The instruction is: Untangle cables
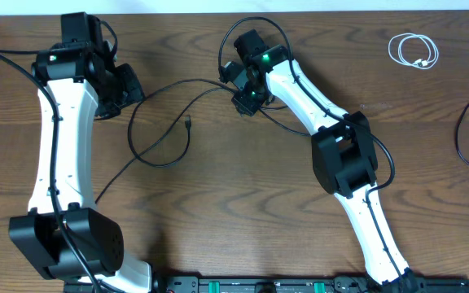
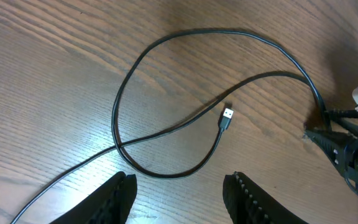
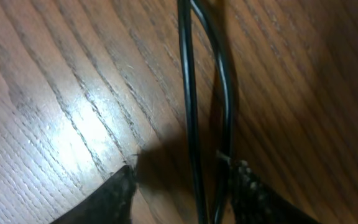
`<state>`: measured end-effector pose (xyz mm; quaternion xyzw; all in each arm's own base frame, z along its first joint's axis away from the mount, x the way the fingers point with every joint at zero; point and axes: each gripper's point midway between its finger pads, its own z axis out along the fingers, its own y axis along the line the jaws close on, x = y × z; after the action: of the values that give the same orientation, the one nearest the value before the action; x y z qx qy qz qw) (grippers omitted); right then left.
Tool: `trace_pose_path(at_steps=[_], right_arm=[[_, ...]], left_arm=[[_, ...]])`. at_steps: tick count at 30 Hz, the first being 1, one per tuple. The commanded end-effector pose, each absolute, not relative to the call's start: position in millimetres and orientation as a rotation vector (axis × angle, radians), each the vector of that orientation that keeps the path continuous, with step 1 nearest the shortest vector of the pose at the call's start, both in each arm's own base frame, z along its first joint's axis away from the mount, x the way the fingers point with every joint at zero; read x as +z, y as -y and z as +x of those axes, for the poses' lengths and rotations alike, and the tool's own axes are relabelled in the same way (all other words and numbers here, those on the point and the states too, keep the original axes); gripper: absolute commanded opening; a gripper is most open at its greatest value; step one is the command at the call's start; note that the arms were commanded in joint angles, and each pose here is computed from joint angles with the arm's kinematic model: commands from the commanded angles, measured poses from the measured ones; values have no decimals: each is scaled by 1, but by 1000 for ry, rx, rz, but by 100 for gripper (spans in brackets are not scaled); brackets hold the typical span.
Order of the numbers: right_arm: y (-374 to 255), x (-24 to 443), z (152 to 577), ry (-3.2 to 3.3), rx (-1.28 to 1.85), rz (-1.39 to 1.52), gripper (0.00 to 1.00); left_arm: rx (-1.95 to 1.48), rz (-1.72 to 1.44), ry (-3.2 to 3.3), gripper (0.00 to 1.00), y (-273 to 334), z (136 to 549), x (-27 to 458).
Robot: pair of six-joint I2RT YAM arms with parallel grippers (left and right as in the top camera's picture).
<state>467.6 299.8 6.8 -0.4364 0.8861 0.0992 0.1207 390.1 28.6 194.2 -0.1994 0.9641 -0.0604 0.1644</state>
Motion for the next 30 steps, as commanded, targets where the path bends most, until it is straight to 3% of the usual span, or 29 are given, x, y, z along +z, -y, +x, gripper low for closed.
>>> trace_pose_path(at_steps=[1, 4, 7, 8, 9, 17, 30], right_arm=[[-291, -18, 453, -2681, 291, -1265, 41], [-282, -33, 439, -2765, 292, -1241, 29], [-273, -45, 424, -2843, 290, -1221, 13], [-271, -47, 420, -2865, 289, -1217, 4], [-269, -47, 418, -2884, 287, -1209, 1], [-239, -29, 416, -3023, 208, -1018, 1], [-168, 22, 390, -3343, 86, -412, 1]], left_arm=[[-162, -591, -2734, 50, -32, 387, 200], [-161, -591, -2738, 50, -32, 387, 199], [-161, -591, -2738, 50, -32, 387, 199], [-162, -591, -2738, 50, -31, 387, 199], [-161, -591, -2738, 50, -32, 387, 199], [-153, -540, -2747, 50, -31, 387, 199], [-143, -390, -2768, 48, -26, 388, 198]])
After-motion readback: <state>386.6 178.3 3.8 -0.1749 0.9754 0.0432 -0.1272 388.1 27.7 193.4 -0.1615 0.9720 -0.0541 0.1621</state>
